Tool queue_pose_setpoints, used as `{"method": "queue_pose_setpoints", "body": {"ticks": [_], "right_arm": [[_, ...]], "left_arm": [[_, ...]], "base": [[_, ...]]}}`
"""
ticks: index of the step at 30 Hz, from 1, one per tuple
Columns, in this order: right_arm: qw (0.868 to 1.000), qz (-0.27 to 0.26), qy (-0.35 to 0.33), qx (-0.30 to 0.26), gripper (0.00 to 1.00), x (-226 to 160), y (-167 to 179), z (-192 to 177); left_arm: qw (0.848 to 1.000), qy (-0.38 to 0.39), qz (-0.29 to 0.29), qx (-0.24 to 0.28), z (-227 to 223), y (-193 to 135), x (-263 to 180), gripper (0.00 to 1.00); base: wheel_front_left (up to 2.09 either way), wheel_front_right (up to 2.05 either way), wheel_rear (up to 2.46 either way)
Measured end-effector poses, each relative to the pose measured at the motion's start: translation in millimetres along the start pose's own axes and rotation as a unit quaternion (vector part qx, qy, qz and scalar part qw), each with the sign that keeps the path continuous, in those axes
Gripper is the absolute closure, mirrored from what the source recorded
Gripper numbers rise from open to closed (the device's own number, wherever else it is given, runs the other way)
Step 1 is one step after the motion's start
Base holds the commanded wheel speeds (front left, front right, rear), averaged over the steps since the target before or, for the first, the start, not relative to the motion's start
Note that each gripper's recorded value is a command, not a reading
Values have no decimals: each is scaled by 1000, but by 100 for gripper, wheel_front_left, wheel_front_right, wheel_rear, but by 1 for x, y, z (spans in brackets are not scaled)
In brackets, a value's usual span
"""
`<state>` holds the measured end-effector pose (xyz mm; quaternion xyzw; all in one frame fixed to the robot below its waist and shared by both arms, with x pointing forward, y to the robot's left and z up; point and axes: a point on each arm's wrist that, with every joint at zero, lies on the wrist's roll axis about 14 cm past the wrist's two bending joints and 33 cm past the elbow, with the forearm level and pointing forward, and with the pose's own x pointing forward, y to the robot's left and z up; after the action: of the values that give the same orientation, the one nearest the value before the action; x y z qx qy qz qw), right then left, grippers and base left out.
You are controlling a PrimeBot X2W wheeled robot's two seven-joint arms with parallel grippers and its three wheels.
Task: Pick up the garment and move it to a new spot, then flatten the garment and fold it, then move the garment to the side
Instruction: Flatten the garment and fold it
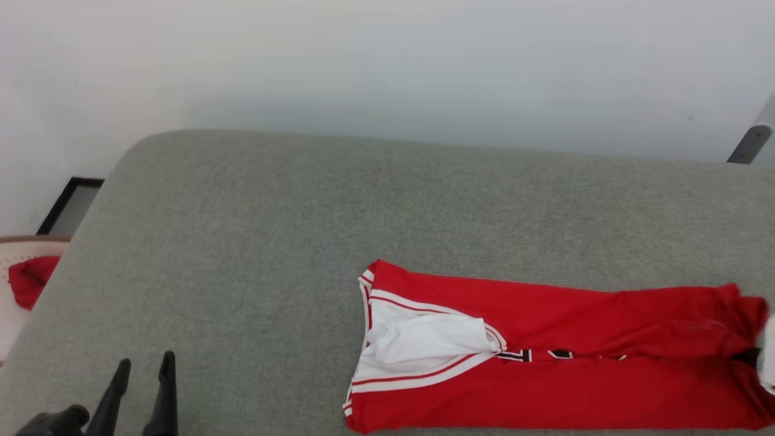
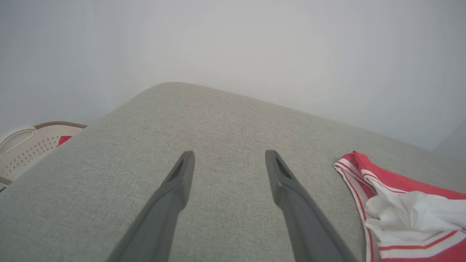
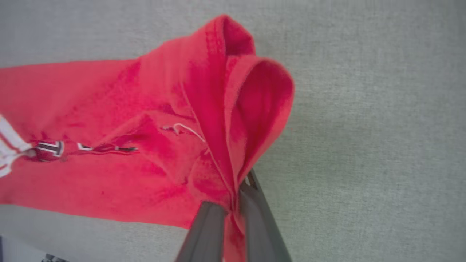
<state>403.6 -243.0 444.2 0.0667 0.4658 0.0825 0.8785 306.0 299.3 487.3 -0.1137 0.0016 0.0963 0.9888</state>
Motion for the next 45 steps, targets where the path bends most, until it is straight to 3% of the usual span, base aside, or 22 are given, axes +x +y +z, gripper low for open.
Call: {"method": "queue_pose_setpoints", "body": {"ticks": [8,19,27,38,39,41,42,43,44,45], "right_arm": [[990,136,-37,-13,100,-22,83,13],[956,271,-27,-107,100,-23,212,14],[938,310,-6,-154,100,-6,274,8],[932,305,22,-192,100,37,314,-5],[931,306,25,-195,94,40,317,-7],[930,305,28,-201,63,46,321,-9],[930,306,27,-202,53,47,323,-9],[929,309,28,-201,25,48,326,-9],[929,310,28,-201,8,49,328,-9],[928,312,28,-202,0,48,330,-10]], "left_arm": [[1000,-2,-7,-5,2,-4,-9,0],[1000,-6,5,-17,4,-1,-22,0],[999,-11,12,-30,5,-1,-27,0],[999,-8,34,-42,-1,7,-29,0],[998,-6,37,-42,-2,9,-29,0],[998,-4,40,-43,-5,11,-29,0],[998,-4,41,-43,-5,11,-28,0],[998,-4,43,-43,-5,12,-28,0],[998,-3,44,-43,-6,13,-28,0],[998,-2,45,-43,-7,13,-27,0]], "base": [[0,0,0],[0,0,0],[0,0,0],[0,0,0],[0,0,0],[0,0,0],[0,0,0],[0,0,0],[0,0,0],[0,0,0]]}}
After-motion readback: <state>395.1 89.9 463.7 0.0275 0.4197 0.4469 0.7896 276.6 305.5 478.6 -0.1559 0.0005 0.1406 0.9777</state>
